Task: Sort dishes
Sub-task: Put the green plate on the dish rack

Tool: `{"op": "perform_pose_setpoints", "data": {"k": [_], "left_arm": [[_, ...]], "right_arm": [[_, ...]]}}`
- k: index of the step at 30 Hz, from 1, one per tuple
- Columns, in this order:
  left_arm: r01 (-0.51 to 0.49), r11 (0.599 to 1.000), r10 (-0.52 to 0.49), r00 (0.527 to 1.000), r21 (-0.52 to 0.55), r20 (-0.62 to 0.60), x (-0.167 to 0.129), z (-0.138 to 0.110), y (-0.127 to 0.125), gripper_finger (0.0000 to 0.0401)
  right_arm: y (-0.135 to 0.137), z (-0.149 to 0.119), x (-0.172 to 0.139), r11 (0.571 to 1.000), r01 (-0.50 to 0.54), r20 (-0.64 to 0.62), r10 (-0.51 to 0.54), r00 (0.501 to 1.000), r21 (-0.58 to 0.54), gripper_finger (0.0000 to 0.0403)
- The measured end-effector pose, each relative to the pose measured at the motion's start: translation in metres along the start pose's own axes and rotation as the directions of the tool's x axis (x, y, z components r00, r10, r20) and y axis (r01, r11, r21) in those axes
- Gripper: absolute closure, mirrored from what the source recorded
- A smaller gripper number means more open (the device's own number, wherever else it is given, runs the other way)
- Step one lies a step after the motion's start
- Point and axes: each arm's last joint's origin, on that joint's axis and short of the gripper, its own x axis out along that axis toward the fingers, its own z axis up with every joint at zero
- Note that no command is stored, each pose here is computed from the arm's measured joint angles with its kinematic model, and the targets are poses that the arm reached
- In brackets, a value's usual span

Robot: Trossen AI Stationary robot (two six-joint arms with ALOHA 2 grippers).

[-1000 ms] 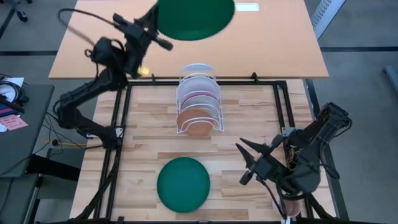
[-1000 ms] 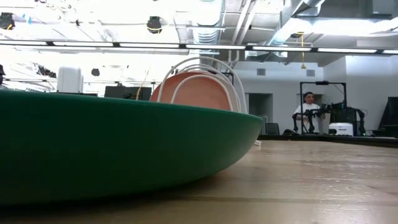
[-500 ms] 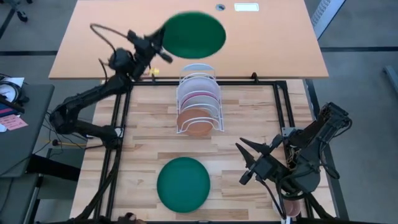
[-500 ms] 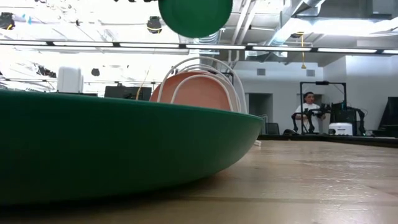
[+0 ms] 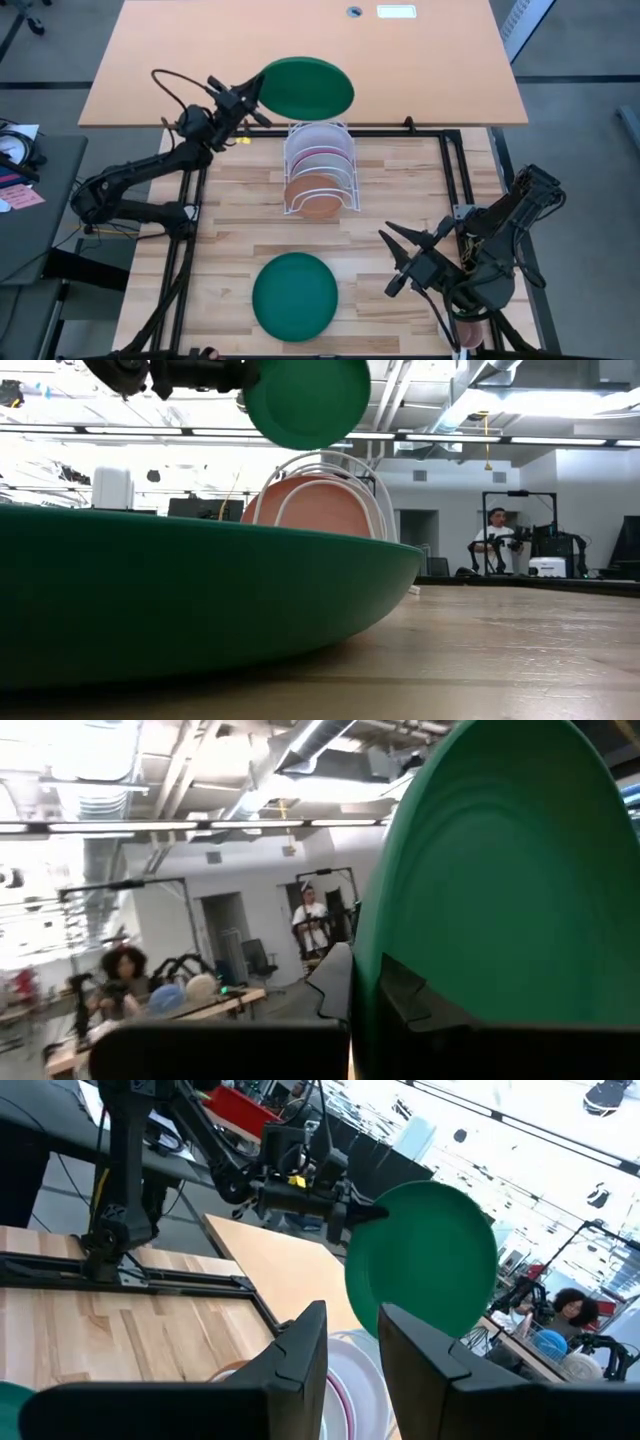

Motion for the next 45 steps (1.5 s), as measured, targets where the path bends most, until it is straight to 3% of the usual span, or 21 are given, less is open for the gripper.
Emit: {"op": "perform_pose_setpoints", "data": {"k": [11, 18, 31, 41, 45], "left_arm": [[-0.058, 0.998, 0.059, 0.998, 0.012, -0.027, 0.004, -0.012, -0.001, 0.0401], [-0.081, 0.997, 0.08, 0.993, -0.018, -0.084, 0.013, -0.036, 0.0, 0.0401], [-0.044, 0.999, 0.041, 0.988, -0.016, -0.149, 0.021, -0.068, -0.016, 0.0401], [0.004, 0.994, 0.018, 0.98, 0.109, -0.201, 0.015, -0.068, -0.04, 0.0401], [-0.018, 0.987, 0.055, 0.972, 0.159, -0.229, 0.012, -0.066, -0.048, 0.0401]], "right_arm": [[-0.001, 0.0, 0.007, 1.0, 0.02, -0.011, -0.02, 1.0, 0.001, 0.0305], [-0.001, 0.0, 0.007, 1.0, 0.02, -0.011, -0.02, 1.0, 0.003, 0.0305], [0.0, 0.0, 0.007, 1.0, 0.02, -0.011, -0.02, 1.0, 0.001, 0.0305], [0.0, -0.001, 0.007, 1.0, 0.02, -0.011, -0.02, 1.0, -0.004, 0.0305], [0.0, -0.001, 0.007, 1.0, 0.02, -0.011, -0.02, 1.0, -0.004, 0.0305]]}}
